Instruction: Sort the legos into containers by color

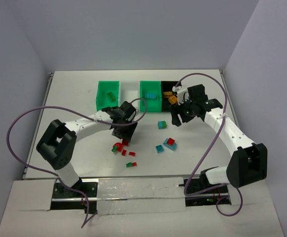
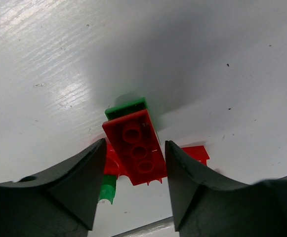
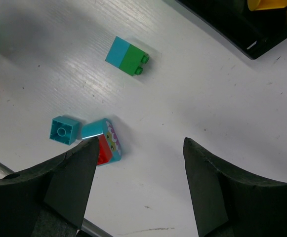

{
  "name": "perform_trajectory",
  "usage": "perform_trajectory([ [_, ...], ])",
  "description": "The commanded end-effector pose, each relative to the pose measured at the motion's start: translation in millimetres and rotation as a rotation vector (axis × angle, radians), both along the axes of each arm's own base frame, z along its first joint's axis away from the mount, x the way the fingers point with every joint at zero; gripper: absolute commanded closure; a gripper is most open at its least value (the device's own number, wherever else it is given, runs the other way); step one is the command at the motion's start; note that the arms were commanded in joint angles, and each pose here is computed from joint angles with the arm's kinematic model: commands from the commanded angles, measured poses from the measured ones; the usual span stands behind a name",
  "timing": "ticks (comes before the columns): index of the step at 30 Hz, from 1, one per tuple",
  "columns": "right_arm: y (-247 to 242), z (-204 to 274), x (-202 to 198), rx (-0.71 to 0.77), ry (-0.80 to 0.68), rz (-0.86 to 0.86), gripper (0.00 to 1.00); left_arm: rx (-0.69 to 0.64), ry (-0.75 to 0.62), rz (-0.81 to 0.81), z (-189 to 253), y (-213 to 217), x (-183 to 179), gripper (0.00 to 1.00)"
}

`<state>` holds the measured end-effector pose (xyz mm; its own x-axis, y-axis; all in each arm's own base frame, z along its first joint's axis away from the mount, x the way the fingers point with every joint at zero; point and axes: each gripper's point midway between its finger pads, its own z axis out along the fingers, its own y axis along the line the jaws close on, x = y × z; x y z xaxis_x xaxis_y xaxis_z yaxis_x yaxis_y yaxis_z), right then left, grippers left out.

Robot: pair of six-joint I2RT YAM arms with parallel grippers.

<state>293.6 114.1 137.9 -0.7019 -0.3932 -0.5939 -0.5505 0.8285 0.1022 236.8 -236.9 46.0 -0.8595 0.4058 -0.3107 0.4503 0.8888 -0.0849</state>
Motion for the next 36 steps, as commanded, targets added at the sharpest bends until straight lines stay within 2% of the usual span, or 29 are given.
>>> perform_trajectory([
  [1, 2.3, 22.1, 14.1, 0.026, -0.081, -0.003, 0.24, -0.006, -0.004, -0.012, 2.7, -9.2, 4.2, 0.44],
  [3, 2.6, 22.5, 13.9, 0.027, -0.082, -0.001, 0.24, -0.004, -0.003, -0.014, 1.9, -8.7, 3.8, 0.47],
  [8, 5.8, 22.7, 14.4, 0.043, -0.079, 0.006, 0.24, -0.022, -0.030, -0.028, 9.8, -9.4, 6.0, 0.60],
  [12, 15.3, 30.6, 14.9, 0.089, -0.090, 0.035, 0.24, -0.092, -0.112, -0.065, 38.1, -15.6, 13.1, 0.82],
  [15, 30.5, 40.8, 10.8, 0.165, -0.089, 0.096, 0.23, -0.248, -0.156, -0.142, 74.2, -29.2, 12.7, 0.98],
  [17, 50.0, 54.9, 3.9, 0.263, -0.087, 0.172, 0.22, -0.415, -0.211, -0.251, 116.0, -38.3, 6.3, 1.00],
  [19, 74.9, 75.9, -8.4, 0.402, -0.073, 0.276, 0.21, -0.647, -0.259, -0.393, 167.3, -38.8, -9.4, 1.00],
  [20, 84.4, 84.2, -12.6, 0.450, -0.069, 0.312, 0.20, -0.708, -0.276, -0.423, 178.5, -38.4, -12.0, 1.00],
  [23, 112.1, 116.0, -30.1, 0.622, -0.078, 0.461, 0.15, -0.881, -0.198, -0.510, 200.1, -35.5, -30.5, 1.00],
  [30, 167.0, 148.2, -74.7, 0.755, -0.025, 0.697, 0.05, -1.062, -0.215, -0.657, 228.3, -34.5, -54.6, 1.00],
  [36, 193.0, 148.2, -92.6, 0.766, 0.034, 0.789, 0.02, -1.087, -0.215, -0.681, 234.4, -35.3, -57.4, 1.00],
])
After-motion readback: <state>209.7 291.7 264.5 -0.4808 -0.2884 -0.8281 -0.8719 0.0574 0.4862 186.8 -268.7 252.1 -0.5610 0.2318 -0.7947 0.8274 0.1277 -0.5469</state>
